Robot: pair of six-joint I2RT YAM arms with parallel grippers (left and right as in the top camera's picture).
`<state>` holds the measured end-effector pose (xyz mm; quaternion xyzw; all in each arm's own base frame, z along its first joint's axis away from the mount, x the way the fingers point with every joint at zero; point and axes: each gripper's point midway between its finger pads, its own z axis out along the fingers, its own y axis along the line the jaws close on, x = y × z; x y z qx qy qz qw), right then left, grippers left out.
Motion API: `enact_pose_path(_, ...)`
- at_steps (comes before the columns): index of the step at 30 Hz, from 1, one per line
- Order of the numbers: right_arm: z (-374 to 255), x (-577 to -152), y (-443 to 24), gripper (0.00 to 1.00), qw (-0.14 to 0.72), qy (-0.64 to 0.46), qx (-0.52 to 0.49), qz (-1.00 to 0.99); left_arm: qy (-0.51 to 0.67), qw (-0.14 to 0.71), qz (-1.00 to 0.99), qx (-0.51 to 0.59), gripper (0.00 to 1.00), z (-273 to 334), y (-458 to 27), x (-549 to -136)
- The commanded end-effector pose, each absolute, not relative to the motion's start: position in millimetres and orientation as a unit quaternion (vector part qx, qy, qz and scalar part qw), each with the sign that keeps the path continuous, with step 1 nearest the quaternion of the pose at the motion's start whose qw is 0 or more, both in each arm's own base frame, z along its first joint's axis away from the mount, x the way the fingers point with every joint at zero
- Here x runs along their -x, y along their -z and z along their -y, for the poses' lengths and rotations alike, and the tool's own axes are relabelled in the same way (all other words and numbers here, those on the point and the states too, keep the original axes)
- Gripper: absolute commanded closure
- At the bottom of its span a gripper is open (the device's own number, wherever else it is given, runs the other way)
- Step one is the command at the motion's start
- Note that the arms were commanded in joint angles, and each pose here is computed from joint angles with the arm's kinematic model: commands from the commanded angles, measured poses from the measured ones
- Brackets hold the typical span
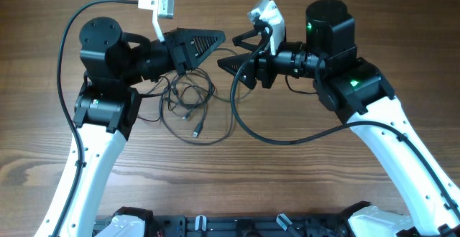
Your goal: Untangle cables
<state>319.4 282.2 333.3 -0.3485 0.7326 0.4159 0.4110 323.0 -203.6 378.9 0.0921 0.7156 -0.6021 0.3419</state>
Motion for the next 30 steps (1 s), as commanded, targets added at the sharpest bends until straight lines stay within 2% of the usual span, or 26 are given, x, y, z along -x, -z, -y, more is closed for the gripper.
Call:
enact_pose_path(1, -282, -325, -321, 0.34, 0.390, -0.410, 0.330, -0.756, 0.601, 0.340, -0.714, -0.112, 0.96, 206, -379, -318)
enact_pose_path(4, -266, -335, -289, 0.36, 0.354, -0.365, 0.273, -0.817, 0.561, 0.344, -0.746, -0.099, 0.95, 196, -353, -326)
enact_pose_path(6, -253, -338, -266, 0.34, 0.325, -0.329, 0.231, -0.856, 0.517, 0.341, -0.782, -0.066, 0.89, 184, -326, -334)
enact_pose_path(8, -243, -339, -248, 0.34, 0.299, -0.304, 0.203, -0.882, 0.447, 0.333, -0.830, -0.022, 0.81, 165, -290, -341)
enact_pose_path(11, -239, -333, -222, 0.34, 0.247, -0.296, 0.167, -0.907, 0.321, 0.317, -0.891, 0.050, 0.80, 126, -242, -344)
enact_pose_path(14, -239, -326, -194, 0.34, 0.190, -0.292, 0.149, -0.925, 0.193, 0.297, -0.928, 0.117, 0.65, 82, -208, -336)
enact_pose_path(21, -259, -307, -138, 0.31, 0.062, -0.322, 0.137, -0.935, 0.085, 0.269, -0.947, 0.156, 0.51, 45, -186, -318)
enact_pose_path(30, -279, -288, -69, 0.27, -0.076, -0.370, 0.125, -0.918, 0.082, 0.260, -0.949, 0.157, 0.49, 44, -184, -314)
